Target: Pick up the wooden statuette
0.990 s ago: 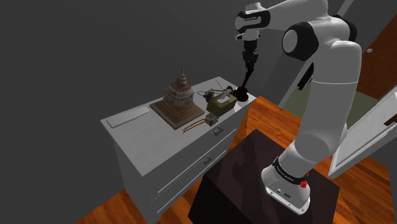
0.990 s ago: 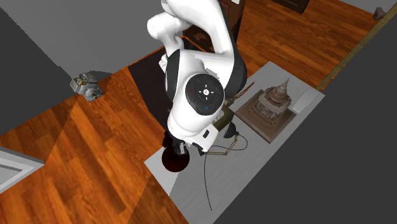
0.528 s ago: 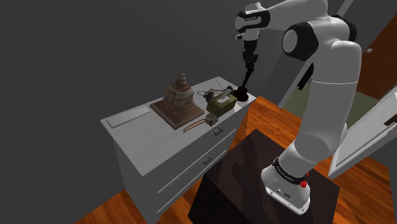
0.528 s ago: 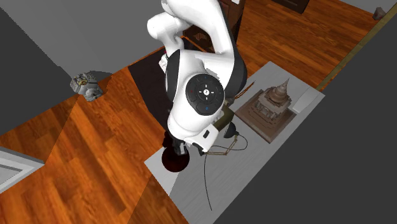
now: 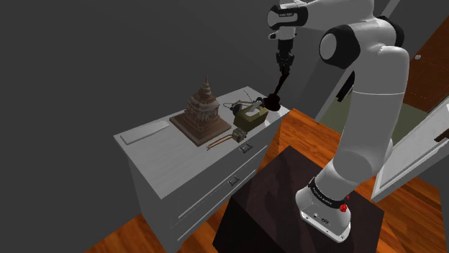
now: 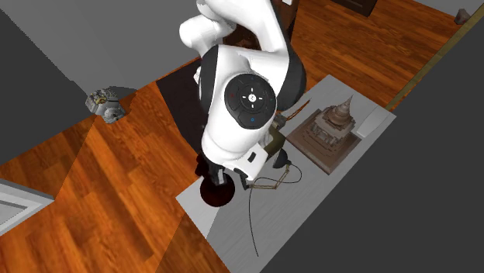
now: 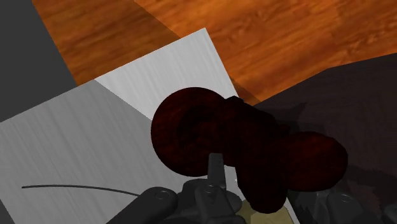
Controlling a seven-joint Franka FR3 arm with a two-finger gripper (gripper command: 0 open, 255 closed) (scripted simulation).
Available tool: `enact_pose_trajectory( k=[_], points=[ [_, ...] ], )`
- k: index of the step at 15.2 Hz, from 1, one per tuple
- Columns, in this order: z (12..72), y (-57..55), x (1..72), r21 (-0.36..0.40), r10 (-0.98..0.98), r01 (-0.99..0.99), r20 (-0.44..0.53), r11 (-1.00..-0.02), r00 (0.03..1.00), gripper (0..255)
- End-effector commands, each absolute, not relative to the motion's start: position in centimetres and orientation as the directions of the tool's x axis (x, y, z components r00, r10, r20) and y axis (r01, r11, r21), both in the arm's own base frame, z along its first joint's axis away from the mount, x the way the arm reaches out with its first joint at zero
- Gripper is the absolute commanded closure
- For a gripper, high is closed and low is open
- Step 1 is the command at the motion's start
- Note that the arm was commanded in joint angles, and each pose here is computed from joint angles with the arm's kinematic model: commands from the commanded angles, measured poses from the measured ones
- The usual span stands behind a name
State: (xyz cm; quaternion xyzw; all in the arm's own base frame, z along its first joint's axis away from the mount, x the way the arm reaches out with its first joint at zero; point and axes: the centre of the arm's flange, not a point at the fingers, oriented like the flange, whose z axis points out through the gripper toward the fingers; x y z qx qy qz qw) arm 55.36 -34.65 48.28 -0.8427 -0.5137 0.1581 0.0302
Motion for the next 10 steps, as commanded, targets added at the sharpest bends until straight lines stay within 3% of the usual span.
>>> enact_pose_trajectory(
  k=[1, 10],
  points=[
    [49.4, -34.7, 55.4, -0.213, 0.875, 0.856, -0.235, -0.470, 0.422, 255],
    [53.2, -34.7, 55.4, -0.213, 0.875, 0.856, -0.235, -0.470, 0.422, 255]
  ],
)
